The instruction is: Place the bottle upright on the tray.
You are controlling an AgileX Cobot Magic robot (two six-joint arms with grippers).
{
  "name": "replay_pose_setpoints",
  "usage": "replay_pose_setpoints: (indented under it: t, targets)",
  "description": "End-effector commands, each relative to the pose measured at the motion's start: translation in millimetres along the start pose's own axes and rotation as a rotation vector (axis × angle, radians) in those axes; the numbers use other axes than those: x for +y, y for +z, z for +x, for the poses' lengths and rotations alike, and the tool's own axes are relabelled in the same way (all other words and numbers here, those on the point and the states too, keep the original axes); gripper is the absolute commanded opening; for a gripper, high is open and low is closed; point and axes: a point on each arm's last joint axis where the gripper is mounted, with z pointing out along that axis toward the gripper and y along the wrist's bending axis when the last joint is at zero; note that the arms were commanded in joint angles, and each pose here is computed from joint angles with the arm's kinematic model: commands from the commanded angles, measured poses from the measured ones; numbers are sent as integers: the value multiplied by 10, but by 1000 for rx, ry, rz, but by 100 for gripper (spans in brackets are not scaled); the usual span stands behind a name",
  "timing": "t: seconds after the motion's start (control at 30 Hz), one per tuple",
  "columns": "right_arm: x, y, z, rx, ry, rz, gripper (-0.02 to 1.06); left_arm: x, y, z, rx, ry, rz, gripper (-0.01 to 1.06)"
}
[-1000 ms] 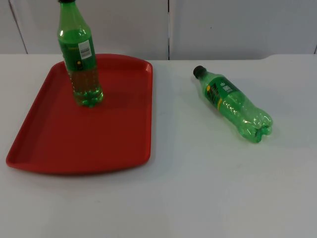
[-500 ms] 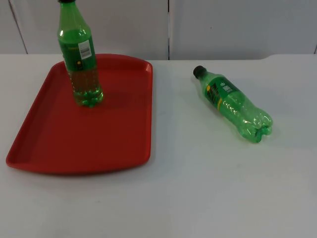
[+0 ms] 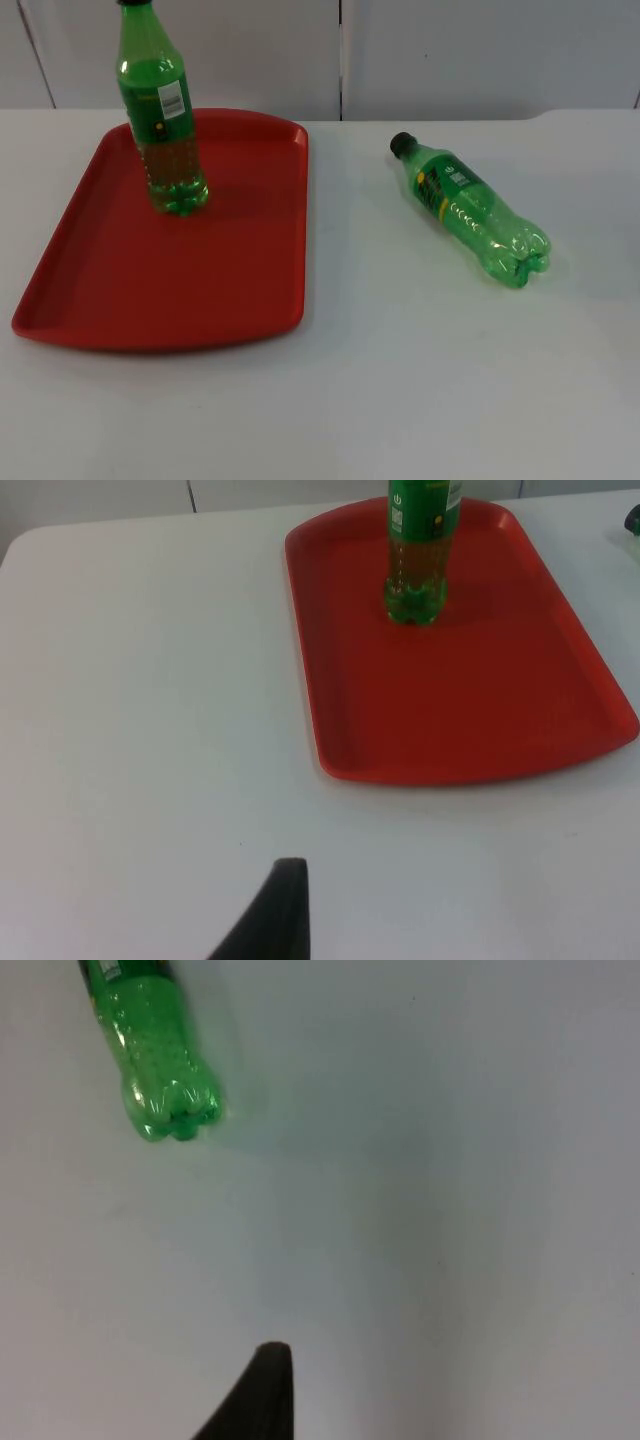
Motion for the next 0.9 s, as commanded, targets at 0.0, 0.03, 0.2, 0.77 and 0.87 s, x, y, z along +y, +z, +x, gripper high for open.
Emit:
replay_pose_setpoints:
  t: [0.0,0.03,0.2,0.77,0.87]
  targets:
    - [-8,245,-286,43,-12,0,105,-4,1,9,-3,-8,4,105]
    - [-8,245,-286,43,-12,0,105,-4,1,9,-3,-8,4,105]
    - [57,685,-745,106,-46,-66,105,-4,1,9,-3,-8,4,105]
    - [876,1945,-1774,233,-248,-193,105,-4,1,9,-3,-8,4,105]
    - [1058,2128,-1871,214,-278,-206,105,-4,1,9,-3,-8,4,105]
